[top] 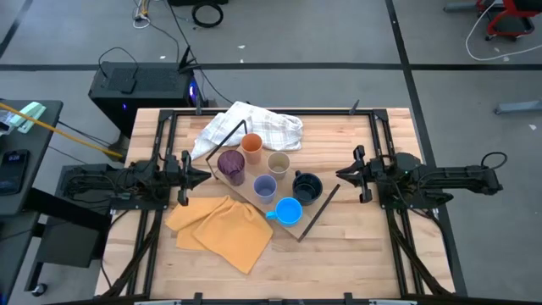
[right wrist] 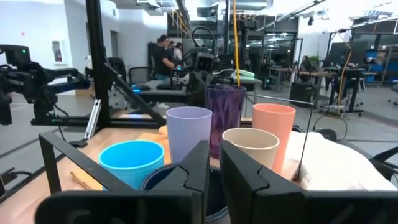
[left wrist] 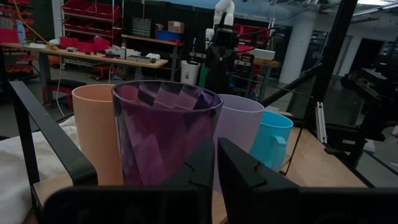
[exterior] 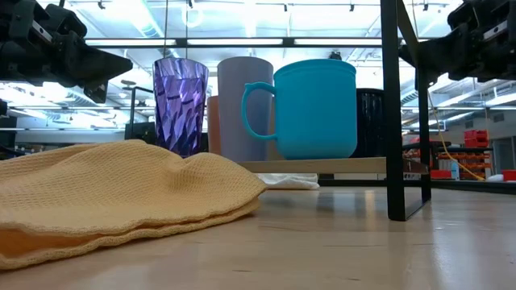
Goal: Stack small to large cups/mugs on shelf
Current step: Return to Home Position
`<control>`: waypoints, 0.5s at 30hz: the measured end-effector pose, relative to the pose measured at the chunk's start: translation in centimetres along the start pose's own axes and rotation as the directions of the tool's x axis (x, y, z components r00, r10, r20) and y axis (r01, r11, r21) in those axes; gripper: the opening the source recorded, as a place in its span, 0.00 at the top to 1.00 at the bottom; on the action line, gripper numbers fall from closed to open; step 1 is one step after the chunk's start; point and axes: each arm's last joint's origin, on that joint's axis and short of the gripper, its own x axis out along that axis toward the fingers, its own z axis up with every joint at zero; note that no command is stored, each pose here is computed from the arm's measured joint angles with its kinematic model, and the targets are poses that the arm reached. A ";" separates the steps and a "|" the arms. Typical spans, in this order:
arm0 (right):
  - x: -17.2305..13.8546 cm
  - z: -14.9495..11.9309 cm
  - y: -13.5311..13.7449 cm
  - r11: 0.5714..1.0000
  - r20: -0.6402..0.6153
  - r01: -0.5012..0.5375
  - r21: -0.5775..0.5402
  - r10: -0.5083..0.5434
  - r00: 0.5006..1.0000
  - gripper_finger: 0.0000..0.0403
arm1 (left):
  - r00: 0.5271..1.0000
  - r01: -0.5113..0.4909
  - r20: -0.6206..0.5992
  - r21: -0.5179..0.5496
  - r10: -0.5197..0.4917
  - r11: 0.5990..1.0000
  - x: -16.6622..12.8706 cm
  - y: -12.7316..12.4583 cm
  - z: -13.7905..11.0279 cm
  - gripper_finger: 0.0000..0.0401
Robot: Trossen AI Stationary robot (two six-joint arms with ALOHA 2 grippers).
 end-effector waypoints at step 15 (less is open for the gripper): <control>-0.7 1.2 0.0 1.000 0.126 0.002 -0.024 0.001 0.992 0.89 | 1.000 0.000 0.000 0.000 0.000 1.000 0.0 0.0 0.0 0.90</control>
